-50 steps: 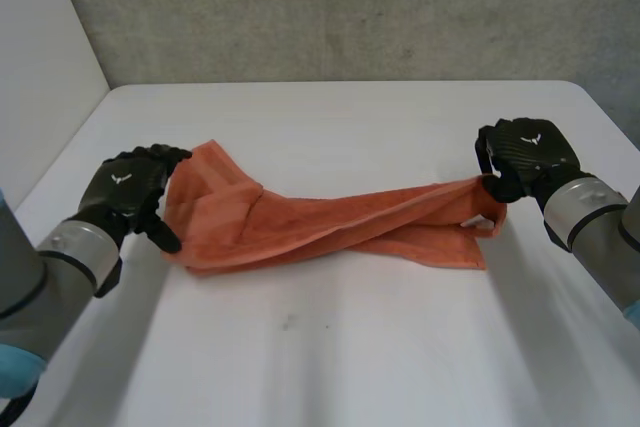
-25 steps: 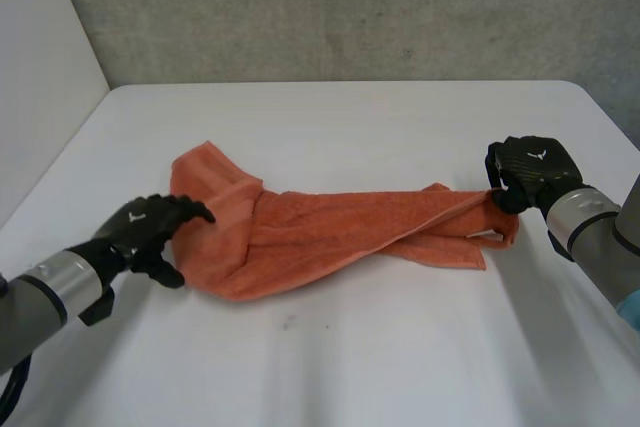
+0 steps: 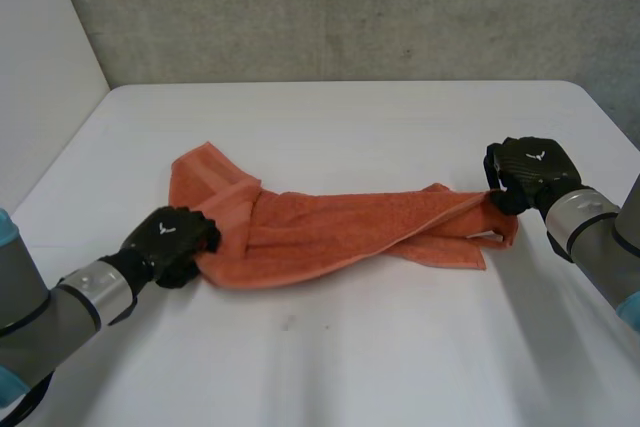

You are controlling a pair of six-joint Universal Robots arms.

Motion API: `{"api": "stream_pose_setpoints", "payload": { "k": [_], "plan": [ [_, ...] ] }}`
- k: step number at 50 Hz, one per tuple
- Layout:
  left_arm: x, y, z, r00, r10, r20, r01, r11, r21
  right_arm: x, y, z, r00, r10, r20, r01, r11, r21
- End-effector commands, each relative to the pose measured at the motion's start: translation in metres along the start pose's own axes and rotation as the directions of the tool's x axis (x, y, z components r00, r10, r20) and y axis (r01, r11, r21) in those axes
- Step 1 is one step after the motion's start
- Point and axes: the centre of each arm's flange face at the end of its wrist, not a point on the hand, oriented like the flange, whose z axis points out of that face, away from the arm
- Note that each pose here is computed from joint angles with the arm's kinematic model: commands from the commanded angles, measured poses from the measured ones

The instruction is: Fold the laundry

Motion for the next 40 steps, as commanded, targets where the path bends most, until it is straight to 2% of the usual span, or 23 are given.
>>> {"api": "stream_pose_setpoints", "payload": {
  "k": [1,5,8,10,11,13,16,22,27,28,30,31,33,37,40],
  "plan": [
    [-0.013,-0.024,0.004,0.986,0.091,0.138,-0.104,0.991,0.088,0.003,-0.007,-0.001,1.0,0.0,-0.01,0.0,1.0,0.015],
    [-0.027,-0.064,-0.01,0.961,0.11,0.254,-0.157,0.973,0.172,0.006,-0.024,-0.008,1.0,-0.015,-0.02,0.016,0.999,0.049],
    [-0.03,-0.077,-0.017,0.949,0.111,0.295,-0.173,0.966,0.194,0.009,-0.051,-0.024,0.999,-0.028,-0.021,0.029,0.997,0.069],
    [-0.041,-0.111,-0.037,0.903,0.114,0.414,-0.233,0.94,0.248,0.008,-0.063,-0.033,0.999,-0.043,-0.009,0.043,0.997,0.057],
    [-0.041,-0.112,-0.038,0.903,0.114,0.415,-0.233,0.94,0.249,0.008,-0.073,-0.041,0.998,-0.066,-0.001,0.066,0.997,0.043],
    [-0.043,-0.139,-0.059,0.86,0.116,0.498,-0.285,0.917,0.28,0.008,-0.083,-0.051,0.995,-0.096,0.006,0.096,0.995,0.025],
    [-0.039,-0.159,-0.079,0.844,0.116,0.524,-0.306,0.906,0.291,0.006,-0.104,-0.072,0.986,-0.168,0.016,0.168,0.986,0.017],
    [-0.029,-0.167,-0.097,0.853,0.121,0.508,-0.283,0.925,0.253,0.001,-0.122,-0.099,0.954,-0.295,0.051,0.297,0.954,-0.037],
    [-0.021,-0.138,-0.095,0.874,0.187,0.449,-0.238,0.969,0.06,-0.005,-0.108,-0.108,0.936,-0.322,0.14,0.341,0.928,-0.148],
    [-0.021,-0.138,-0.095,0.874,0.187,0.449,-0.238,0.969,0.06,-0.007,-0.101,-0.106,0.932,-0.323,0.164,0.351,0.918,-0.184],
    [-0.02,-0.107,-0.082,0.892,0.227,0.39,-0.213,0.974,-0.08,-0.008,-0.09,-0.1,0.927,-0.323,0.192,0.361,0.905,-0.223],
    [-0.02,-0.107,-0.082,0.893,0.227,0.39,-0.213,0.974,-0.08,-0.009,-0.077,-0.091,0.922,-0.318,0.22,0.37,0.891,-0.262],
    [-0.024,-0.083,-0.07,0.9,0.256,0.353,-0.203,0.962,-0.181,-0.009,-0.065,-0.083,0.917,-0.314,0.245,0.379,0.876,-0.297],
    [-0.031,-0.066,-0.058,0.9,0.277,0.337,-0.2,0.949,-0.245,-0.015,-0.042,-0.063,0.912,-0.296,0.284,0.385,0.857,-0.342],
    [-0.044,-0.057,-0.041,0.89,0.295,0.348,-0.207,0.941,-0.269,-0.023,-0.033,-0.044,0.903,-0.315,0.291,0.402,0.857,-0.321]
  ]
}}
